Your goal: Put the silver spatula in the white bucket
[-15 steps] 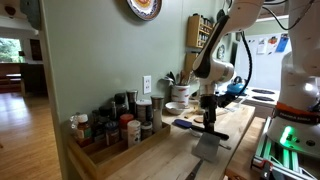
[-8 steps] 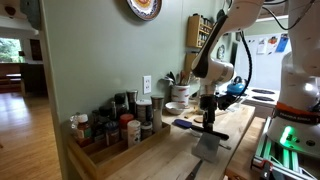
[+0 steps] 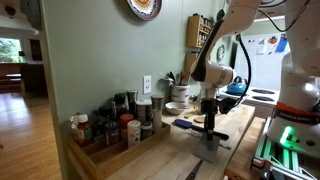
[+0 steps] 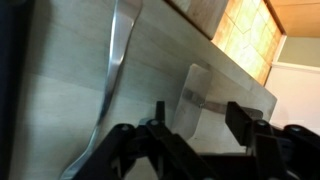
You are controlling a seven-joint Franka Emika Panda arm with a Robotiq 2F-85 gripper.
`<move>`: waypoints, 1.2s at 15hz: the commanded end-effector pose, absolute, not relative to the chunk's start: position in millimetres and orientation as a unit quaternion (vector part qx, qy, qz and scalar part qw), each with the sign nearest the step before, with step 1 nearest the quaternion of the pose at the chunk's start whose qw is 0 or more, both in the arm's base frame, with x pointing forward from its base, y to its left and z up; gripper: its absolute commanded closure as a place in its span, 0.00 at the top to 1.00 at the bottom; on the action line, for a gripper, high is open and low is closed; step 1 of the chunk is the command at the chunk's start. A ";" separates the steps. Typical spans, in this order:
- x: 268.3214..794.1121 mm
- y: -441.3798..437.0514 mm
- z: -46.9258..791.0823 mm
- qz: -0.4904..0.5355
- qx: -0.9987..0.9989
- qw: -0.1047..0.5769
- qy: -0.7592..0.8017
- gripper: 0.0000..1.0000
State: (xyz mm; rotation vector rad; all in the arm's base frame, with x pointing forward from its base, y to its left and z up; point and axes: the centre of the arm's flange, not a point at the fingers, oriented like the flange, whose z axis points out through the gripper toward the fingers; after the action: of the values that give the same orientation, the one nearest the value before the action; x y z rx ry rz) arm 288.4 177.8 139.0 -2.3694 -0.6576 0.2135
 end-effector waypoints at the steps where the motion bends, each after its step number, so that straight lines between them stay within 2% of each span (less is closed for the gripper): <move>1: 286.6 178.3 128.3 0.079 -0.903 0.347 -0.241 0.34; 5: 287.7 171.9 133.8 0.074 -0.905 0.347 -0.235 0.04; 6: 288.4 169.1 137.3 0.072 -0.906 0.346 -0.233 0.01; 12: 296.1 161.7 170.6 0.056 -0.903 0.356 -0.234 0.02; 18: 301.6 146.3 244.3 0.027 -0.900 0.345 -0.264 0.02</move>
State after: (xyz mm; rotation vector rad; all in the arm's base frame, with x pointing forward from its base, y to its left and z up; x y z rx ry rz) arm 313.1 165.1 190.1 -2.3265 -0.6592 0.0940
